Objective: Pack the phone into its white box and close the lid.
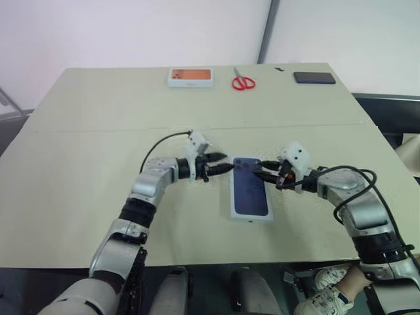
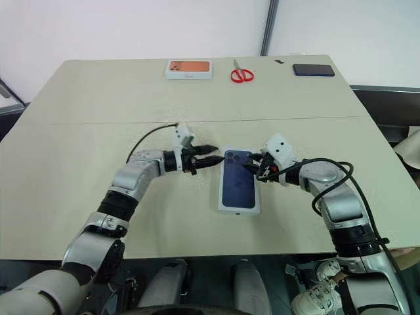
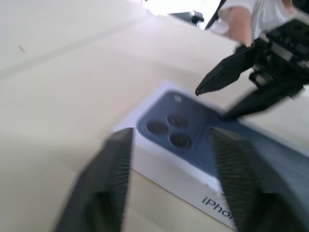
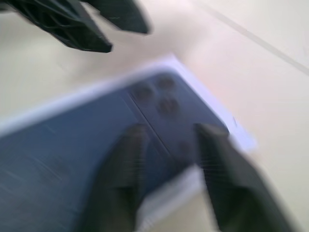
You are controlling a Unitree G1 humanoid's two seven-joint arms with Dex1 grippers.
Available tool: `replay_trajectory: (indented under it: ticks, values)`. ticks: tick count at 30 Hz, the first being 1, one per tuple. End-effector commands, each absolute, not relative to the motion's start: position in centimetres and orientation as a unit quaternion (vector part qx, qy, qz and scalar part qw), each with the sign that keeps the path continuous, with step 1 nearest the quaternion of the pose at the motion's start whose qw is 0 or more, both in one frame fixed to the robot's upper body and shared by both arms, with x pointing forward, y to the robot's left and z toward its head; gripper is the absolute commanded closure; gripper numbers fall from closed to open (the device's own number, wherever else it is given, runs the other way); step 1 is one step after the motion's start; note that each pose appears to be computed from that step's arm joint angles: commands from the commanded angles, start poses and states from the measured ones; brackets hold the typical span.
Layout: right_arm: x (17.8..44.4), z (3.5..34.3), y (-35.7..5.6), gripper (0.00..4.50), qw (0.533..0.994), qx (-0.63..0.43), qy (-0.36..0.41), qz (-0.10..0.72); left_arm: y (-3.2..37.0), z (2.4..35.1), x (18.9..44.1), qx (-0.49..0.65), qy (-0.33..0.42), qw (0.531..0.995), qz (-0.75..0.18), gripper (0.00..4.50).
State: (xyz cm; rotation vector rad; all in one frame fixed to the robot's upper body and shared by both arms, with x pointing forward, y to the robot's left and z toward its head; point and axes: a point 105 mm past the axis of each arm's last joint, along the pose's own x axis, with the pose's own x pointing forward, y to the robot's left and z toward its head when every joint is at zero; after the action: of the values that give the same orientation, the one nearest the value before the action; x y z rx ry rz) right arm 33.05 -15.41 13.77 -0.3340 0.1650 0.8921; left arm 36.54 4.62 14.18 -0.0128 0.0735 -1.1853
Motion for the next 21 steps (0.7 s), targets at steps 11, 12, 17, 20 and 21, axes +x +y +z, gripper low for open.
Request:
replay_trajectory:
  ticks: [11, 12, 17, 20, 21]
  values:
    - [30.1, 16.6, -18.8, 0.07, 0.885, -0.182, 0.013, 0.428, 16.7, 14.8, 33.3, 0.027, 0.025, 0.886, -0.462, 0.0]
    - [29.8, 16.4, -19.2, 0.07, 0.886, -0.181, 0.018, 0.426, 17.9, 14.3, 33.0, 0.033, 0.035, 0.895, -0.443, 0.0]
    - [28.5, 15.4, -20.3, 0.07, 0.884, -0.177, 0.044, 0.431, 20.8, 13.4, 31.2, 0.046, 0.05, 0.913, -0.403, 0.0]
    - [28.2, 15.2, -21.1, 0.07, 0.887, -0.177, 0.054, 0.424, 22.1, 12.7, 29.9, 0.046, 0.066, 0.92, -0.383, 0.0]
    - [28.0, 15.1, -21.3, 0.07, 0.886, -0.177, 0.057, 0.425, 22.6, 12.7, 29.7, 0.045, 0.067, 0.924, -0.374, 0.0]
